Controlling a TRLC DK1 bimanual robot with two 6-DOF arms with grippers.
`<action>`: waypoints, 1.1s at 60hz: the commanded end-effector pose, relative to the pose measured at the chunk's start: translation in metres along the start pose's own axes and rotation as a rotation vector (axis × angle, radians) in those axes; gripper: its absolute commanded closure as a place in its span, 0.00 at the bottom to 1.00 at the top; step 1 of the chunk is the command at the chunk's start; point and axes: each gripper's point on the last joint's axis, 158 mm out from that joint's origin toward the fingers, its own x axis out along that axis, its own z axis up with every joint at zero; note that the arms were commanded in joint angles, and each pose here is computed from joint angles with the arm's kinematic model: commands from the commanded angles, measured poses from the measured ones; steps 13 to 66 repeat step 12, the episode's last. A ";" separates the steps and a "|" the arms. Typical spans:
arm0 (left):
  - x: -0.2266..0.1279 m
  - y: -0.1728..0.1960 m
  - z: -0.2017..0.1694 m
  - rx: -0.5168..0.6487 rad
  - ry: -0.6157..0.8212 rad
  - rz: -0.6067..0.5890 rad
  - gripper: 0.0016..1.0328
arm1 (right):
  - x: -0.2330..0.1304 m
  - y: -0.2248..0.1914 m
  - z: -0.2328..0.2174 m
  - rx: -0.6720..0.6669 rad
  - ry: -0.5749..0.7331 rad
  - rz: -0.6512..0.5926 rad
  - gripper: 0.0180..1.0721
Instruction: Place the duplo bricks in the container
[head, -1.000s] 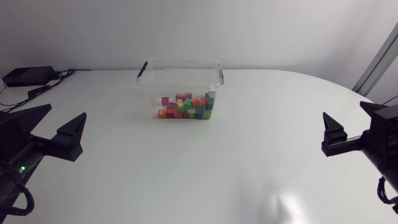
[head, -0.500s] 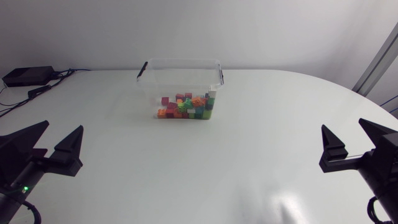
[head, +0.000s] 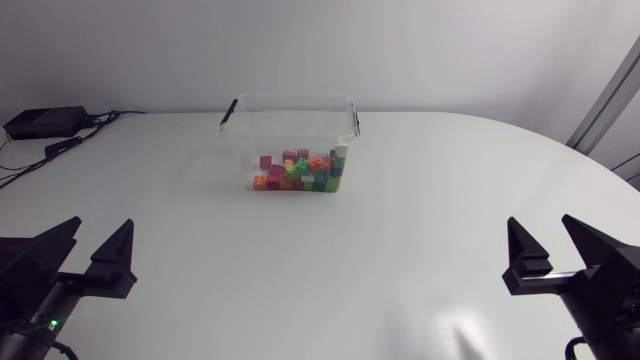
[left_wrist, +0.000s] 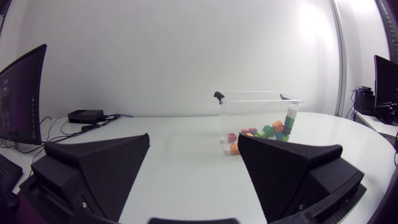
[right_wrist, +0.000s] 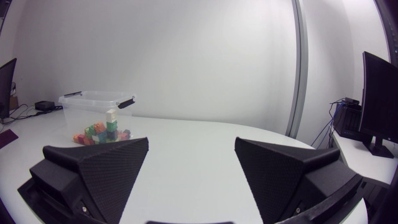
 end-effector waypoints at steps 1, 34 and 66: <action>0.001 0.003 -0.007 -0.026 0.008 0.014 0.04 | 0.001 0.000 -0.008 0.036 0.014 -0.002 0.05; 0.001 0.003 -0.007 -0.026 0.008 0.014 0.04 | 0.001 0.000 -0.008 0.036 0.014 -0.002 0.05; 0.001 0.003 -0.007 -0.026 0.008 0.014 0.04 | 0.001 0.000 -0.008 0.036 0.014 -0.002 0.05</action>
